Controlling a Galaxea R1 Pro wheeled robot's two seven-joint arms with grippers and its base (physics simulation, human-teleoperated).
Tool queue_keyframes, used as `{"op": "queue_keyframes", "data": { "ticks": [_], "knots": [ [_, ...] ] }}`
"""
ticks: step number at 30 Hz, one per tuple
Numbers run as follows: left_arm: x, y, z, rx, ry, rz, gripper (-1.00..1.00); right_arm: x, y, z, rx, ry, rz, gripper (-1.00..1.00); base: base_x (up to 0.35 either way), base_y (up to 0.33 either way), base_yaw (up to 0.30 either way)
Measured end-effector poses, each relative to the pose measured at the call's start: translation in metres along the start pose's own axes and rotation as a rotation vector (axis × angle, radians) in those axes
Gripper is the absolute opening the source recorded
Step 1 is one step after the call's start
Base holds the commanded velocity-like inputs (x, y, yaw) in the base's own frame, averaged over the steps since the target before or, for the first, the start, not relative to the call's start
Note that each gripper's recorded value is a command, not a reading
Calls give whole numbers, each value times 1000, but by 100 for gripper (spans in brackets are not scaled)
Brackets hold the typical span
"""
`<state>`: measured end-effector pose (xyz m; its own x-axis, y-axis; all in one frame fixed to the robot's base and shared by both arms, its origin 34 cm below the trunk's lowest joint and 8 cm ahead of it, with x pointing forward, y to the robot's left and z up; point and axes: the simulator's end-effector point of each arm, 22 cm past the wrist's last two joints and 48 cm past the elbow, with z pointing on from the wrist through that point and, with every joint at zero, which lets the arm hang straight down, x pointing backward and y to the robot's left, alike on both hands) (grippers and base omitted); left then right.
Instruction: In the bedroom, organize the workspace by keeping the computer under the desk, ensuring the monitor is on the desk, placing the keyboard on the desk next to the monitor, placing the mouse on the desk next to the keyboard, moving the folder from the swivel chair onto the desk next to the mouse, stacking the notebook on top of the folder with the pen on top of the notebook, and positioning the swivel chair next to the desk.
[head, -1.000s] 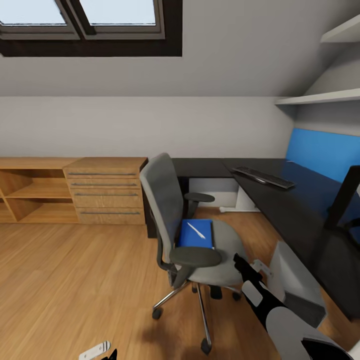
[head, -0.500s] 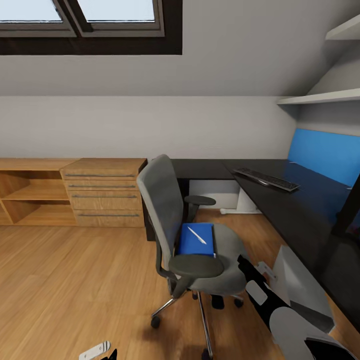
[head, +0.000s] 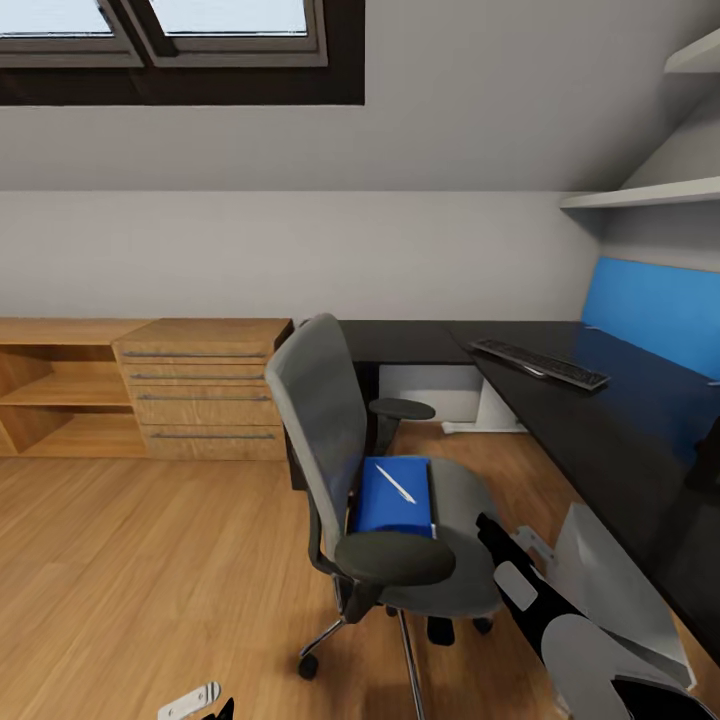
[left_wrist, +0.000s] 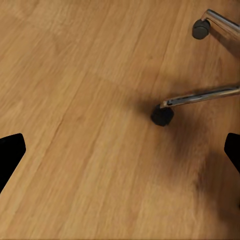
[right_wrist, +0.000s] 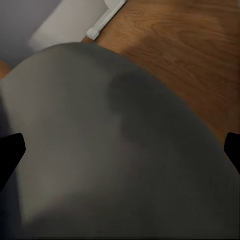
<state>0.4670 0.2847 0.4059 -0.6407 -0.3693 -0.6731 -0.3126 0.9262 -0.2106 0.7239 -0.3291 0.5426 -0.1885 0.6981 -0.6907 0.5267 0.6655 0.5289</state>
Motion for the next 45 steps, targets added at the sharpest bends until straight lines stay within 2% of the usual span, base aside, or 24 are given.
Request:
{"op": "queue_keyframes", "data": {
  "ticks": [4,9,23,32,36,45],
  "knots": [
    [-3,0,0,2,-8,-3,100,9,-11,1,21,63,13,100,11,0,0],
    [-13,-2,0,6,-28,-9,100,7,-23,3,42,90,52,100,3,0,0],
    [8,3,15,5,-33,-7,100,25,-44,13,49,96,77,100,0,0,0],
    [14,5,15,4,-21,-7,100,24,-43,13,47,93,88,100,11,0,0],
    [28,8,16,-2,8,-2,100,22,-41,13,41,89,88,100,212,0,0],
    [33,8,16,-3,20,1,100,21,-41,13,40,86,88,100,173,0,0]
  ]
}}
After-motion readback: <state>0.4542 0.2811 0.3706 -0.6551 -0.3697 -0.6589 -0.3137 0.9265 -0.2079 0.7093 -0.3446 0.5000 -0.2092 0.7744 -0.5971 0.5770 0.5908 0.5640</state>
